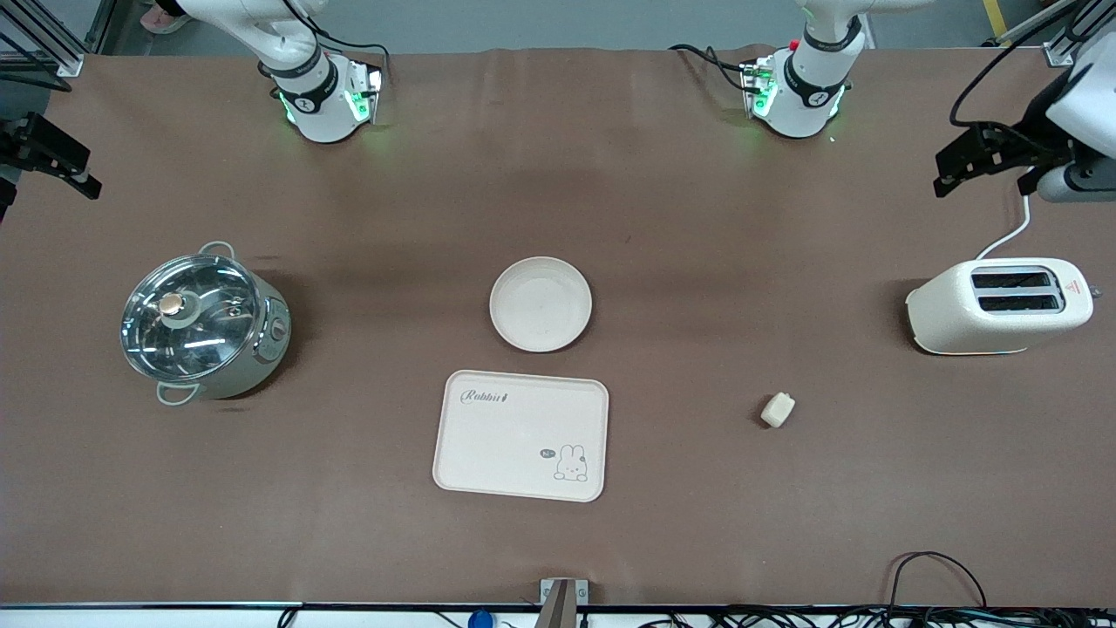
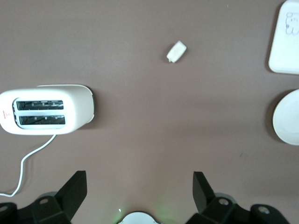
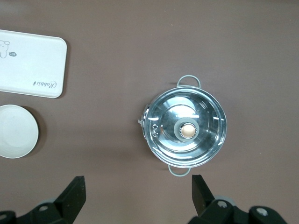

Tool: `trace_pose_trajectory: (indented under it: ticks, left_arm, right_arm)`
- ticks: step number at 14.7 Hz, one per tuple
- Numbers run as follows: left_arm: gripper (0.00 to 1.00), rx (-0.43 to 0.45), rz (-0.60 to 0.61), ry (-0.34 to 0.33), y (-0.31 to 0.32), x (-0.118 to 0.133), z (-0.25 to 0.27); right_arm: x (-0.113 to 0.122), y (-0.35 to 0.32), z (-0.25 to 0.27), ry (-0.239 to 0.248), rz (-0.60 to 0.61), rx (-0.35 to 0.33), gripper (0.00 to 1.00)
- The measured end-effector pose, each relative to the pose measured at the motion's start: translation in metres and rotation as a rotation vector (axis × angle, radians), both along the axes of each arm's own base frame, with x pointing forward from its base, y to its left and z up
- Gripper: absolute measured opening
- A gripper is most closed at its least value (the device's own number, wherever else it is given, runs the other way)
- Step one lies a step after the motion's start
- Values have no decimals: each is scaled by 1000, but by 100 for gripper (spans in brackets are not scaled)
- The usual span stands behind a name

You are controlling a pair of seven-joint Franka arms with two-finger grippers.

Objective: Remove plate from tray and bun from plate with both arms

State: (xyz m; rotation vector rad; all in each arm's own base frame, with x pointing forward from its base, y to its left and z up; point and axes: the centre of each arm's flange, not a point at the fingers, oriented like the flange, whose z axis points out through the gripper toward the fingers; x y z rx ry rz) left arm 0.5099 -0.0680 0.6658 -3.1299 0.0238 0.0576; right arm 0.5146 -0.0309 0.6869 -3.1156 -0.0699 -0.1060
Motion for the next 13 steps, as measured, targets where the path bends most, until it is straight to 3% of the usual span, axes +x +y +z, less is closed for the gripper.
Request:
trace_pose_trajectory:
  ticks: [4,13]
  left_arm:
    - [100,-1,-9,-19,-2,-13,1]
    - [100,-3,-19,-26,-3,-4,-4]
  right_arm:
    - [-2,-9,-1,10,-16,1,100]
    - [-2,-6,-2,18,-12,1,100]
